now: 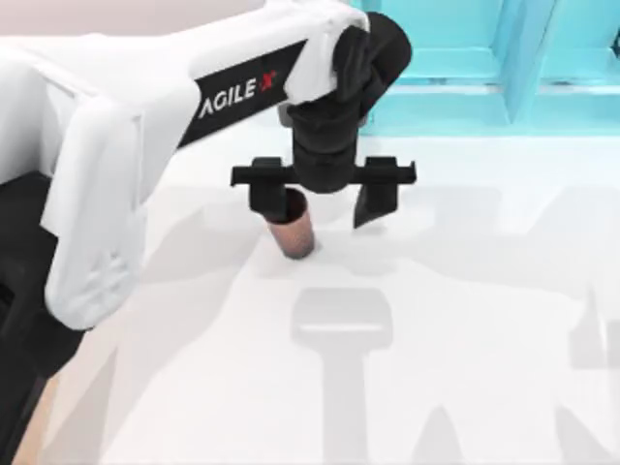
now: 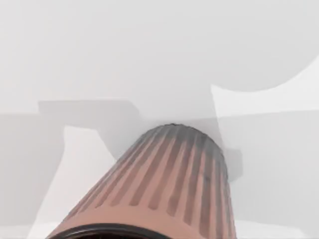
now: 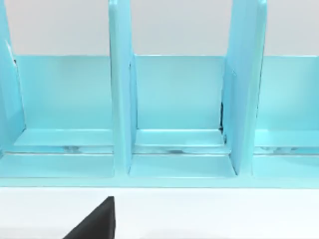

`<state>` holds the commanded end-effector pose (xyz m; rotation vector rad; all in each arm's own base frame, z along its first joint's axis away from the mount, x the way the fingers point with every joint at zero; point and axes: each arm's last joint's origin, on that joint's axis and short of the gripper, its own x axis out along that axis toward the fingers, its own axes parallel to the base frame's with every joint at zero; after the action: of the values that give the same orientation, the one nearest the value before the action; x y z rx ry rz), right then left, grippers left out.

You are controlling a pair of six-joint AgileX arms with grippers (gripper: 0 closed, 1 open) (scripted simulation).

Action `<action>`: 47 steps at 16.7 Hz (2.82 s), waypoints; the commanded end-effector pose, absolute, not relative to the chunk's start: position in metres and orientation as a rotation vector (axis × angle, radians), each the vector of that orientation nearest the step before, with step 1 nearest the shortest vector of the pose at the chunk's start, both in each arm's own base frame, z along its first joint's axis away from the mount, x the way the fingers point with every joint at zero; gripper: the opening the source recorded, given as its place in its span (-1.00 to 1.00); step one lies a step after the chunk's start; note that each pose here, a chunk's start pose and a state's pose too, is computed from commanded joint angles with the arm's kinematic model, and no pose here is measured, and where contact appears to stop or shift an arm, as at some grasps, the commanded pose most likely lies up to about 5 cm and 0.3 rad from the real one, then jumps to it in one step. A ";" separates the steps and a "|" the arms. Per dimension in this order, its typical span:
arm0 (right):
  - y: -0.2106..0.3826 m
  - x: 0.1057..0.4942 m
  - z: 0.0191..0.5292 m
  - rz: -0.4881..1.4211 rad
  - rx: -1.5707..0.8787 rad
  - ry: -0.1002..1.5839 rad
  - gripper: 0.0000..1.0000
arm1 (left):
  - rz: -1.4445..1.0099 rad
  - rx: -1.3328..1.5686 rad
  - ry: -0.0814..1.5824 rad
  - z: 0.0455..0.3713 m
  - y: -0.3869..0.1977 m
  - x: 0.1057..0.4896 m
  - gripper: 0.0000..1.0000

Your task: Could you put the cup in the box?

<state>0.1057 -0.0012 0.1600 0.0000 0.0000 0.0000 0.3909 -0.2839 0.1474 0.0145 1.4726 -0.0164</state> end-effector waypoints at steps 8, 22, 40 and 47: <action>-0.001 0.106 0.160 0.000 0.000 0.000 1.00 | -0.016 0.015 1.473 0.147 -0.284 0.391 -1.00; -0.001 0.106 0.160 0.000 0.000 0.000 1.00 | -0.016 0.019 1.511 0.179 -0.220 0.408 -1.00; -0.001 0.106 0.160 0.000 0.000 0.000 1.00 | -0.066 -0.059 1.487 0.294 0.040 0.345 -1.00; -0.001 0.106 0.160 0.000 0.000 0.000 1.00 | -0.086 -0.067 1.501 0.296 0.071 0.323 -1.00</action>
<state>0.1057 -0.0012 0.1600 0.0000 0.0000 0.0000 0.3230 0.0712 0.2962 -0.0673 1.5010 -0.0861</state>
